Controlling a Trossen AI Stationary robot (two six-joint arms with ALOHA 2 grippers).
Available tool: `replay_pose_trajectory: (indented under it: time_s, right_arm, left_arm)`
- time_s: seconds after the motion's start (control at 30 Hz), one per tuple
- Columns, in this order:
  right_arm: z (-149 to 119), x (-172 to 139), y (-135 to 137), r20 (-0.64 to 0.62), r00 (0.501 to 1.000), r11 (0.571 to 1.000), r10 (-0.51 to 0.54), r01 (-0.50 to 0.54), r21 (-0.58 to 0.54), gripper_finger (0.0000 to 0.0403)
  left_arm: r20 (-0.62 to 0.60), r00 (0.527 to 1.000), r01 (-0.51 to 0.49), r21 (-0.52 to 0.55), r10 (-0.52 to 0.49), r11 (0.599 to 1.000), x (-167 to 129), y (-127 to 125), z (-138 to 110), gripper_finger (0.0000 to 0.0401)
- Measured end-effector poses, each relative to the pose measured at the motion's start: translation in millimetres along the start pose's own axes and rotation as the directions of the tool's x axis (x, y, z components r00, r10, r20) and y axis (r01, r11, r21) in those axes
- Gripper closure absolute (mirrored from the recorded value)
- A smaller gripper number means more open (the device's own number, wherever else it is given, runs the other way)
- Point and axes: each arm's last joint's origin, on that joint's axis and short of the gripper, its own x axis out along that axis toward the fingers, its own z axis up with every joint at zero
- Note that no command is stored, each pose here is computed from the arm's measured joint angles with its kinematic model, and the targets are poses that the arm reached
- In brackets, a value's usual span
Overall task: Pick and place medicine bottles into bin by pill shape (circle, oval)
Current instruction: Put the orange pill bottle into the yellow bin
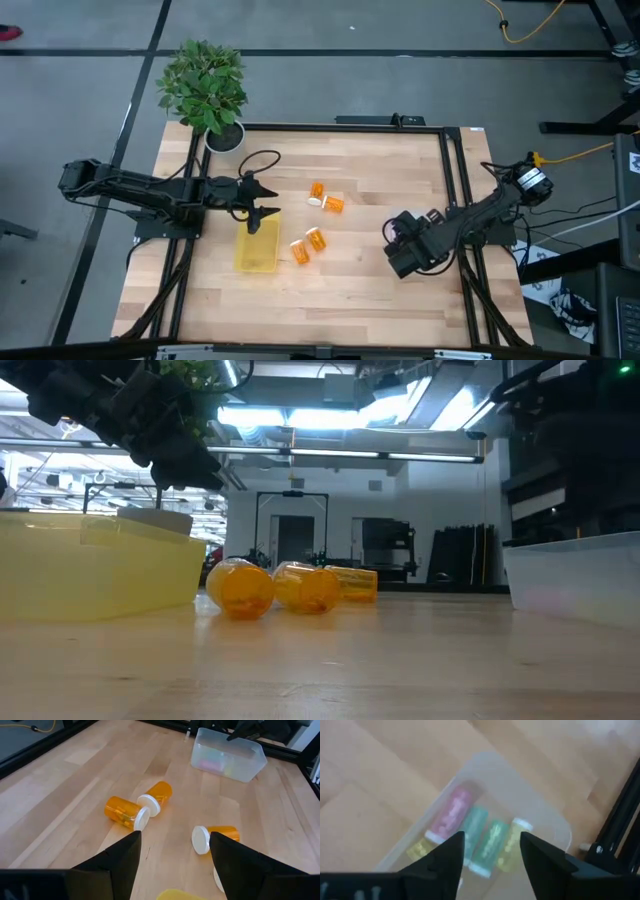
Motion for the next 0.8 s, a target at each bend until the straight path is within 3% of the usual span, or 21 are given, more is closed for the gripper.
replay_pose_trajectory:
  time_s: [0.13,0.3,0.53,0.8]
  right_arm:
    - [10,3,0,0.119,0.993,0.999,-0.016,0.013,0.030,0.0181]
    - [32,-1,7,0.237,0.971,0.994,0.030,-0.054,0.097,0.0170]
    - [71,-1,28,0.413,0.893,0.978,0.177,-0.206,0.025,0.0170]
    - [127,10,31,0.401,0.827,0.919,0.393,-0.353,-0.173,0.0169]
  left_arm:
    - [0.000,1.000,0.000,0.000,0.000,1.000,0,0,0,0.0172]
    - [0.000,1.000,0.000,0.000,0.000,1.000,0,0,0,0.0172]
    - [0.000,1.000,0.000,0.000,0.000,1.000,0,0,0,0.0172]
    - [0.000,1.000,0.000,0.000,0.000,1.000,0,0,0,0.0172]
